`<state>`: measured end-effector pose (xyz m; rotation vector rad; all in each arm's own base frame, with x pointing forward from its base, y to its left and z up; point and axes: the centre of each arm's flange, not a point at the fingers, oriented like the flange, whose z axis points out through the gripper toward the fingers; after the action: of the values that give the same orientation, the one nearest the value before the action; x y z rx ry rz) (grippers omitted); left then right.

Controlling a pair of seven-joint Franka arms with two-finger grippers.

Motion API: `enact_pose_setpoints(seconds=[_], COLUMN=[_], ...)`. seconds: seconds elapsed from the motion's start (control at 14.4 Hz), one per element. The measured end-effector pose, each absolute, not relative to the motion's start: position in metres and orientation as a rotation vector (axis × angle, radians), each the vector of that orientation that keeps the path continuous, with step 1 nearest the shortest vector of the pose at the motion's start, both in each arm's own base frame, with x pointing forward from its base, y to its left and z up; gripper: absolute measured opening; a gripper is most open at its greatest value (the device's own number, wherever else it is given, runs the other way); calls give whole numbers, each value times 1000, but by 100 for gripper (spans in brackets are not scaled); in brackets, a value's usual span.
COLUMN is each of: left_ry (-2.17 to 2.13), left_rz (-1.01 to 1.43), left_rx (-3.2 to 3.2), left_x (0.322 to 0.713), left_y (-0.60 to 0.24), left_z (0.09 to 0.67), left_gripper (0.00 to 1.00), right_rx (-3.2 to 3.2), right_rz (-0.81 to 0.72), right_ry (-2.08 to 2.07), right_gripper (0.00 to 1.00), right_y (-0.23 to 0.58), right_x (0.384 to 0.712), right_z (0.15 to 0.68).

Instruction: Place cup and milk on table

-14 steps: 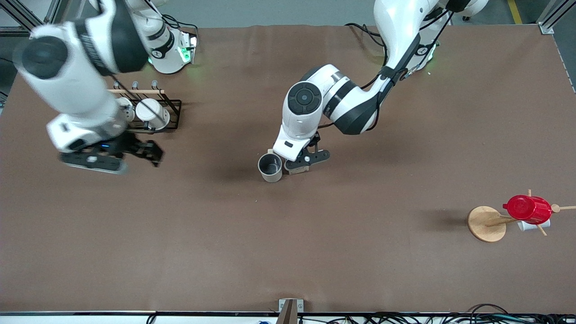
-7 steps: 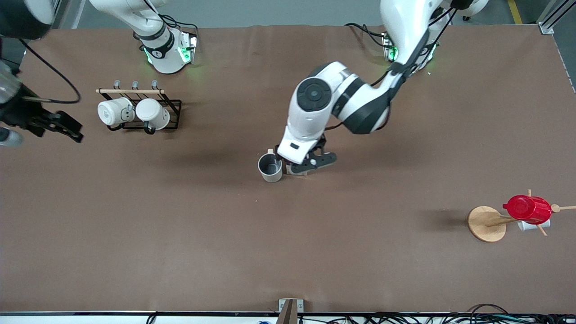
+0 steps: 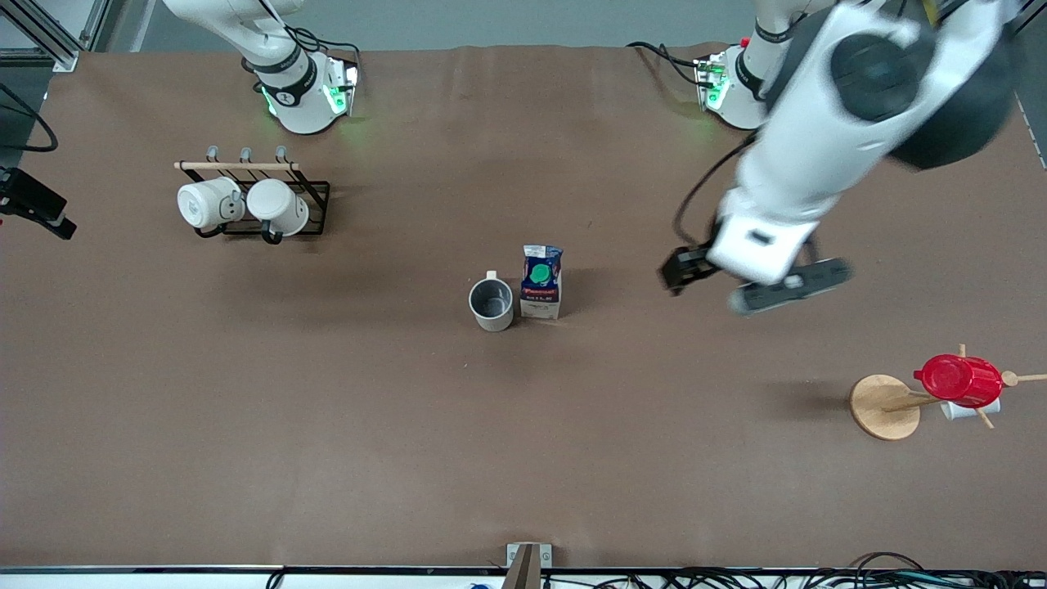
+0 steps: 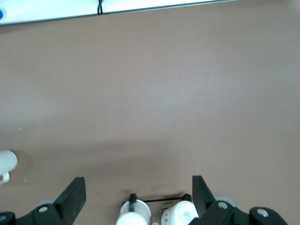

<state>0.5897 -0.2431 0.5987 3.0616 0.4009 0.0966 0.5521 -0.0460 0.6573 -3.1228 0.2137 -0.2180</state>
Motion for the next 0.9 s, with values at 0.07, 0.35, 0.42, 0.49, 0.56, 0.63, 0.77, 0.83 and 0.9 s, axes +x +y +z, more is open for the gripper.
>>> enact_pose_setpoints(seconds=[0.07,0.35,0.42,0.49,0.56,0.63,0.77,0.83,0.9], left_ry=[354,151,99,53,18,-19,-64,-59,-53], left_rz=[106,87,79,65,51,36,14,6,3], left_rx=[3077,3133,3144,3155,3165,3174,3171,3157,3148], left_x=[587,567,560,552,541,529,502,490,480], left_y=[-214,-130,-119,-110,-101,-92,-76,-69,-64], left_z=[618,660,662,662,662,662,662,662,662], left_gripper=[100,100,100,100,100,100,100,100,100], right_rx=[-3118,-3123,-3126,-3129,-3132,-3133,-3134,-3135,-3138], right_rz=[-219,-151,-149,-147,-146,-144,-141,-141,-141], right_ry=[242,230,207,177,159,147,133,127,118], right_gripper=[100,100,100,100,100,100,100,100,100], right_y=[-34,-12,-16,-20,-23,-24,-24,-24,-24], right_x=[554,549,548,548,549,549,549,549,549], right_z=[661,671,671,671,671,670,669,669,670])
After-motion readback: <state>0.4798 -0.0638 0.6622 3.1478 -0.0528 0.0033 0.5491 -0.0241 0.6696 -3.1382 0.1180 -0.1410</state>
